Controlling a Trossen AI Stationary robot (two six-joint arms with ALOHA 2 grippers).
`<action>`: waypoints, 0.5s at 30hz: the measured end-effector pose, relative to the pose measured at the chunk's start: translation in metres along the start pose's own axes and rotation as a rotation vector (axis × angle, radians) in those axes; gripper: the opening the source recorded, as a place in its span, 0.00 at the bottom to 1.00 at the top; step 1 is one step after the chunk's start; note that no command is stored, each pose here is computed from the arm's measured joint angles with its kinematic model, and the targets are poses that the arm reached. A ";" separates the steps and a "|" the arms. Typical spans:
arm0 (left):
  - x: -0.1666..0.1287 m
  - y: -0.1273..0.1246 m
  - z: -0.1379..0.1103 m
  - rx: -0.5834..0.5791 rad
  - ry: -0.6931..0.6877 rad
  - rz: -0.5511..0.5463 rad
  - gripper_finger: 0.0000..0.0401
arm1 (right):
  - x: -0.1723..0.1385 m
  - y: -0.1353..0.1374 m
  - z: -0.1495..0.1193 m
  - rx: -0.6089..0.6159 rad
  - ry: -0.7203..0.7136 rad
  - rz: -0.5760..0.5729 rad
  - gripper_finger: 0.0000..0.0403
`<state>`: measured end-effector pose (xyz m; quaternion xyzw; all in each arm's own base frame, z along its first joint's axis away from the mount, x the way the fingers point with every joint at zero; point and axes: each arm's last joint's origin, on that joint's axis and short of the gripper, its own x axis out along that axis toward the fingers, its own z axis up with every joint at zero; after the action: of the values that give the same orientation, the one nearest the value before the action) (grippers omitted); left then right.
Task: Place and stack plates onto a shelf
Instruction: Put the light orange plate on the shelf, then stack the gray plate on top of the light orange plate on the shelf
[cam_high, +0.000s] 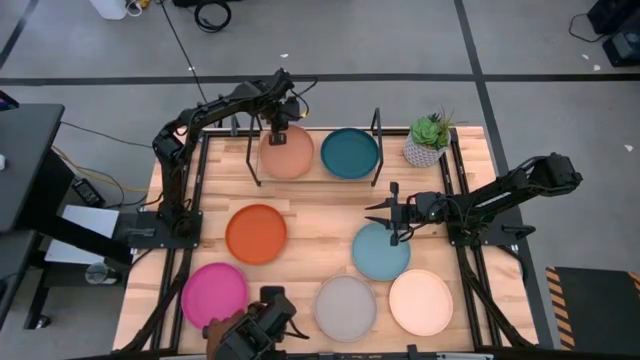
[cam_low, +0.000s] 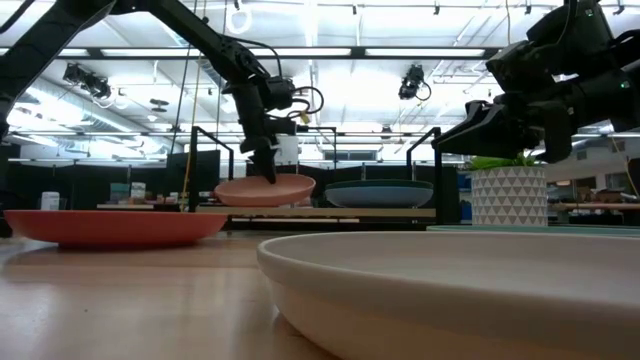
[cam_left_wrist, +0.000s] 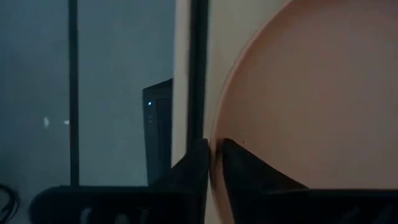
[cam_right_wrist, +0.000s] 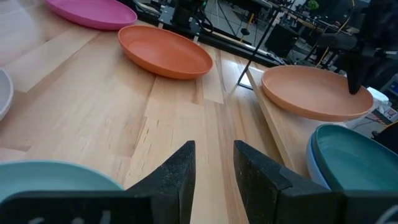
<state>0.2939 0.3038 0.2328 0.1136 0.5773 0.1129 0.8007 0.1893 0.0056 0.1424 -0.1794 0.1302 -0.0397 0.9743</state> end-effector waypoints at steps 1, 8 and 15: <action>0.000 0.001 0.000 -0.007 0.003 0.010 0.17 | 0.000 0.000 0.000 0.000 0.000 0.000 0.29; 0.000 0.001 0.001 -0.003 0.025 0.036 0.31 | 0.000 0.000 0.000 0.000 0.000 0.000 0.29; 0.000 -0.009 0.010 -0.003 0.018 0.033 0.31 | 0.000 0.000 0.000 -0.001 0.001 0.000 0.29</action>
<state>0.3041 0.2949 0.2333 0.1210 0.5825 0.1281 0.7935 0.1892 0.0056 0.1422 -0.1797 0.1306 -0.0397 0.9742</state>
